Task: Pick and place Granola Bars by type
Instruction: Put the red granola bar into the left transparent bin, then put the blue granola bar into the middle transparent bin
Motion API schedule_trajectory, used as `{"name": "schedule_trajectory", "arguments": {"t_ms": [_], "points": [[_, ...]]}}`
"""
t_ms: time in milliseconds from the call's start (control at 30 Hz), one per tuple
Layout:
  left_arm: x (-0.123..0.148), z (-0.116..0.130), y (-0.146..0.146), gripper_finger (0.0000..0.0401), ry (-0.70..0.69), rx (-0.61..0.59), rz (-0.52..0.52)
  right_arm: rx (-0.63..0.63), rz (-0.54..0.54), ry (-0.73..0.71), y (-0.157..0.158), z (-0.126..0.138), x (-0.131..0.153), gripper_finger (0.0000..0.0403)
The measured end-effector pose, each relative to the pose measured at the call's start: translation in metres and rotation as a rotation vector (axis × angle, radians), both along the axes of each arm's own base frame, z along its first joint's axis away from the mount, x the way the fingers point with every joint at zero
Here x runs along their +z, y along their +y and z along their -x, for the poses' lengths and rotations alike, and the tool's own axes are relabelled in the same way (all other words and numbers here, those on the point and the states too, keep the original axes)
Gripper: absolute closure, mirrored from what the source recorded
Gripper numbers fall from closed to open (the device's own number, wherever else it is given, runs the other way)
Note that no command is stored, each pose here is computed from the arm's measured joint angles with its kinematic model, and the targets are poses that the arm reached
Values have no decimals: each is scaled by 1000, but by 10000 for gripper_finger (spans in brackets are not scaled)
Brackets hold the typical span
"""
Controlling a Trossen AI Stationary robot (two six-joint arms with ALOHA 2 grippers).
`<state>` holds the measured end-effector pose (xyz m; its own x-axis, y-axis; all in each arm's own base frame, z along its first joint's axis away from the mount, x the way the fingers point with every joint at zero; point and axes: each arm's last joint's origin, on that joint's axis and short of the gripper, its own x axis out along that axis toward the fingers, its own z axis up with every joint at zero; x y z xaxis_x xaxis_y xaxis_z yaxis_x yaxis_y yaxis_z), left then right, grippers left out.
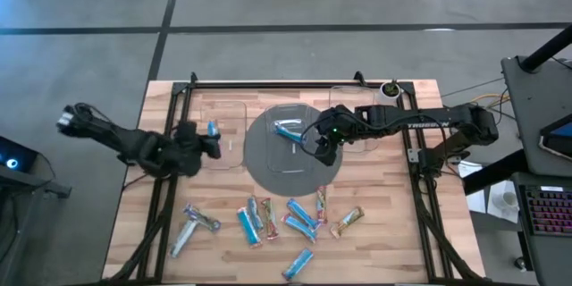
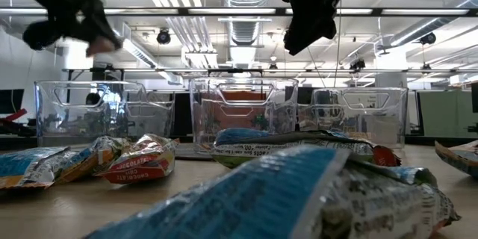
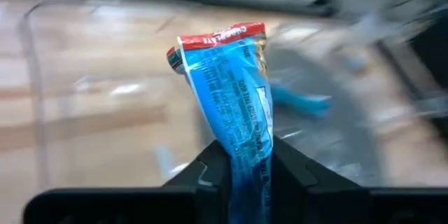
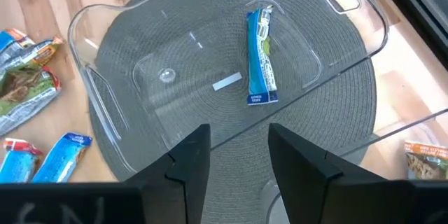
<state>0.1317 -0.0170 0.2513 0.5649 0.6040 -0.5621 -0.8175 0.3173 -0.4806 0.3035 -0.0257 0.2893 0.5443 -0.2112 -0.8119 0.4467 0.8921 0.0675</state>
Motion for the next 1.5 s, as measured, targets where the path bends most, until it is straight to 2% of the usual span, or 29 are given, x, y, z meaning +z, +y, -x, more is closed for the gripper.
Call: {"name": "schedule_trajectory", "arguments": {"t_ms": [167,300,433,500,667,800,933,1167,1267,1400,1500], "points": [[-16,-1,15,308,80,44,116,-22,-15,-10,1,0,0,268],[-12,-2,14,301,123,-35,64,-15,-15,-13,3,-1,0,268],[4,-7,12,300,91,-94,36,-12,-15,-13,3,-1,0,268],[15,-12,8,300,31,-175,59,-11,-14,-13,3,-1,0,268],[33,-27,-5,300,-101,-500,155,-12,-15,-13,3,-1,0,268],[38,-36,-16,300,-170,-637,164,21,-31,-14,5,-1,0,268],[31,-40,-30,300,-109,-716,155,55,-44,-14,10,-1,0,268],[17,-34,-69,317,164,-867,186,41,-54,-12,10,-1,-2,268],[9,-27,-86,327,273,-829,275,41,-54,-7,10,-1,-4,268],[-2,-20,-111,337,336,-760,389,36,-48,-5,10,-1,-4,268],[-13,-16,-129,340,383,-736,420,38,-47,-6,10,-1,-5,268]]}}
